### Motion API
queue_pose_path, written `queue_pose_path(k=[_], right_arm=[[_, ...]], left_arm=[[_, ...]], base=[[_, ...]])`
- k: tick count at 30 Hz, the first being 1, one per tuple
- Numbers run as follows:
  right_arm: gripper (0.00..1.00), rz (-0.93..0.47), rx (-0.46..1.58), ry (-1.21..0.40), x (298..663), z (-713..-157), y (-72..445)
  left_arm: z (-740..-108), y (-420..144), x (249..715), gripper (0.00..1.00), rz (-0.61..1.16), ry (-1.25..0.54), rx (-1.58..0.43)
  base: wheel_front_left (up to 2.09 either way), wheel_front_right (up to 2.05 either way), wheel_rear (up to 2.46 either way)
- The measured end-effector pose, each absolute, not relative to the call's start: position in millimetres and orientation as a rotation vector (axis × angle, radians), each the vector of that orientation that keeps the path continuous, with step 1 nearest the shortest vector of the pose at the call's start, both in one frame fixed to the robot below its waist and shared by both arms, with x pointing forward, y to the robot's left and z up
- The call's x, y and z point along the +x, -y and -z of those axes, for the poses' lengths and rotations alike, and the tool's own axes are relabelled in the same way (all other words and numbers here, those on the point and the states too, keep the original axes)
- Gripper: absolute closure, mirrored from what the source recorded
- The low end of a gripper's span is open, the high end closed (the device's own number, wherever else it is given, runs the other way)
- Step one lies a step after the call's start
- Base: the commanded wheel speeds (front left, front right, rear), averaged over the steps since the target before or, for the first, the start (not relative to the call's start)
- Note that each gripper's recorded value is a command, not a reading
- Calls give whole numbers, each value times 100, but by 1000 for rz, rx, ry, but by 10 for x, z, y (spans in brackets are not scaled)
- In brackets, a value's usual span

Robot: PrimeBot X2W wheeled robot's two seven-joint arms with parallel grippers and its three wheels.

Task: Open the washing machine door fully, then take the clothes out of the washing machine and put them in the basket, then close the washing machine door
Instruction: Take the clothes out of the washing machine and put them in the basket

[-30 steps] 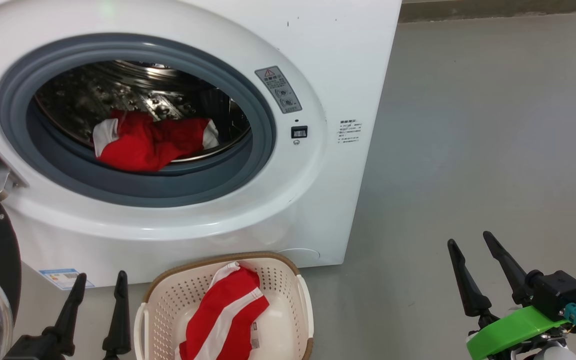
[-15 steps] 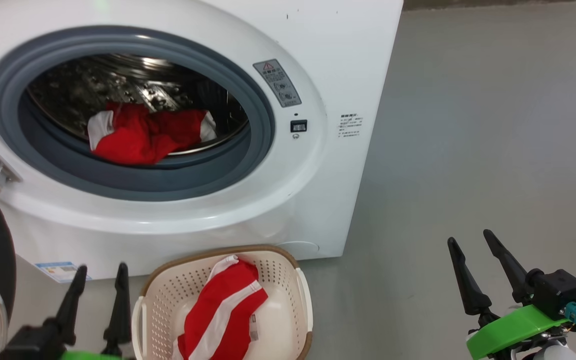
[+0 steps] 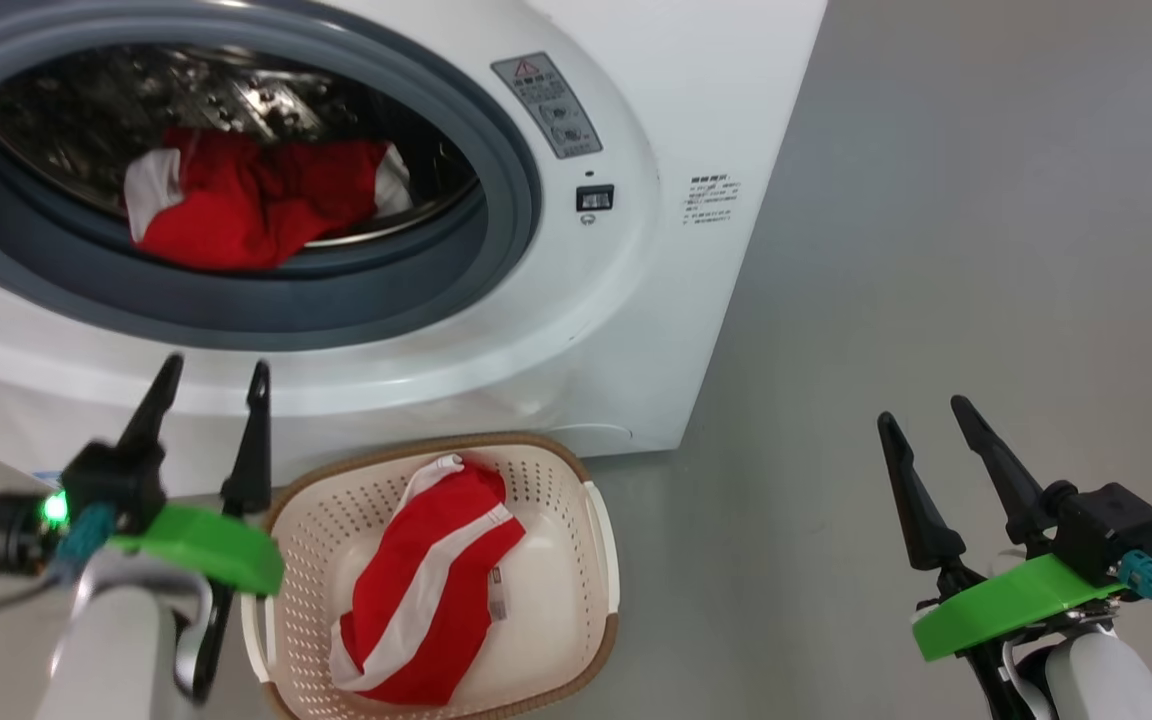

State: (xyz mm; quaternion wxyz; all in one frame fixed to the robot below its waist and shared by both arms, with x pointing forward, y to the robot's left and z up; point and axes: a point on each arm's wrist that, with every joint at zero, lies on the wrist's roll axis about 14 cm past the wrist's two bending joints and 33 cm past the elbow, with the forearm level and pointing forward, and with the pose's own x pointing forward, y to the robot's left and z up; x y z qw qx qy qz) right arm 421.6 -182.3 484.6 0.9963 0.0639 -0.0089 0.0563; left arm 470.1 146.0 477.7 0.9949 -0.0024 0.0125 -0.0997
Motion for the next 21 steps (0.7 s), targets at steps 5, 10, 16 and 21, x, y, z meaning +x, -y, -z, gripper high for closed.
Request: queue_pose_path(k=[5, 10, 16, 21], right_arm=[[0, -116, 131, 3, 4318, -4770, 1803], [0, -121, 142, 2, 4372, -4753, 1755], [0, -122, 147, -1, 4378, -4742, 1734], [0, -115, 149, -15, 4373, -4688, 1748]], left_arm=[[-4598, -1359, 4989, 0, 245, -131, 116], [-4486, -1292, 5202, 0, 270, -221, 217], [-4463, -1330, 5396, 0, 262, -279, 332], [-4490, -1374, 5600, 0, 250, -310, 444]], base=[[0, 0, 0], [0, 0, 0], [0, 0, 0], [0, 0, 0]])
